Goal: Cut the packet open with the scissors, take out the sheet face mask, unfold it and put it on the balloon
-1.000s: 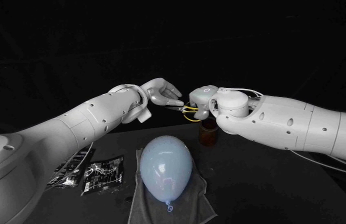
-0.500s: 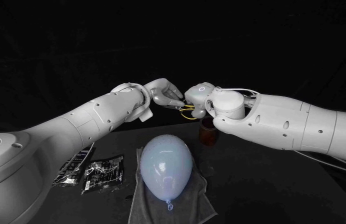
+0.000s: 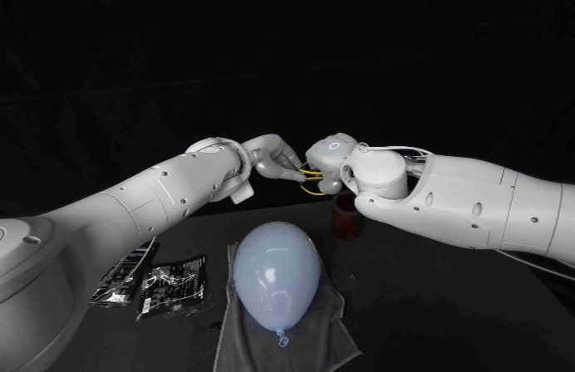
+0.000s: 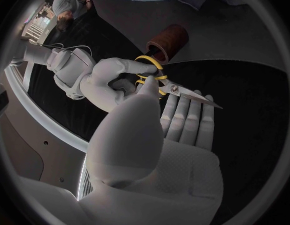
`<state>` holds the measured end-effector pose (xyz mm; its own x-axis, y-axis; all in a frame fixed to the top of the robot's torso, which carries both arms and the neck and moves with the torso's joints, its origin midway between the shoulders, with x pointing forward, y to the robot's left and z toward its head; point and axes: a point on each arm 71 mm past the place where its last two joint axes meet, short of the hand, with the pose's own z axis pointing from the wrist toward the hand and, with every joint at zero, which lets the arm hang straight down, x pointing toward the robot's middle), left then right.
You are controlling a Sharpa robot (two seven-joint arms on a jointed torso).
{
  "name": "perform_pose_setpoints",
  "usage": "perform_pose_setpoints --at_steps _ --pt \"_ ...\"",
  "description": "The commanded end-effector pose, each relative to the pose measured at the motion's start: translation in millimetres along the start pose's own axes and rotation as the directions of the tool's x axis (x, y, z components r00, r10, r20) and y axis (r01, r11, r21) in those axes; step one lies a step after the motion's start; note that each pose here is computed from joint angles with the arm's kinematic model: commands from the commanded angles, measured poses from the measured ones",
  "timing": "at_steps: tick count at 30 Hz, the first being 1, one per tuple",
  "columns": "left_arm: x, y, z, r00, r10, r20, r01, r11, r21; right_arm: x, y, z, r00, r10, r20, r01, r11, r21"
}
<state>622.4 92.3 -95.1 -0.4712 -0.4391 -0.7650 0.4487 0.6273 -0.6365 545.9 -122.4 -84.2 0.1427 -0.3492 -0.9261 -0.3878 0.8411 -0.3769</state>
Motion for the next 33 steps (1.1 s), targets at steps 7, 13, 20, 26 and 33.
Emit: perform_pose_setpoints --at_steps 7,13,20,26,33 --pt "10.6 -2.2 1.8 0.996 -0.028 -0.089 0.028 1.0 -0.005 -4.4 1.7 -0.3 0.999 -0.029 0.037 0.029 1.0 0.004" --pt "11.8 -3.0 2.1 0.995 -0.037 -0.092 0.037 0.999 -0.001 -4.5 1.8 0.1 0.999 -0.033 0.039 0.033 0.999 0.002" --pt "11.6 -1.8 1.2 0.994 -0.041 -0.097 0.041 0.999 -0.003 -3.5 1.3 0.7 0.999 -0.038 0.029 0.038 0.999 0.003" --pt "12.7 -0.8 0.1 0.992 -0.05 -0.12 0.05 0.999 -0.009 -4.7 -0.3 1.0 0.998 -0.027 0.057 0.026 1.0 0.004" --pt "14.2 0.8 -0.7 0.986 -0.071 -0.148 0.069 0.997 -0.024 -9.8 -0.5 0.1 0.989 0.013 0.147 -0.01 1.0 -0.019"
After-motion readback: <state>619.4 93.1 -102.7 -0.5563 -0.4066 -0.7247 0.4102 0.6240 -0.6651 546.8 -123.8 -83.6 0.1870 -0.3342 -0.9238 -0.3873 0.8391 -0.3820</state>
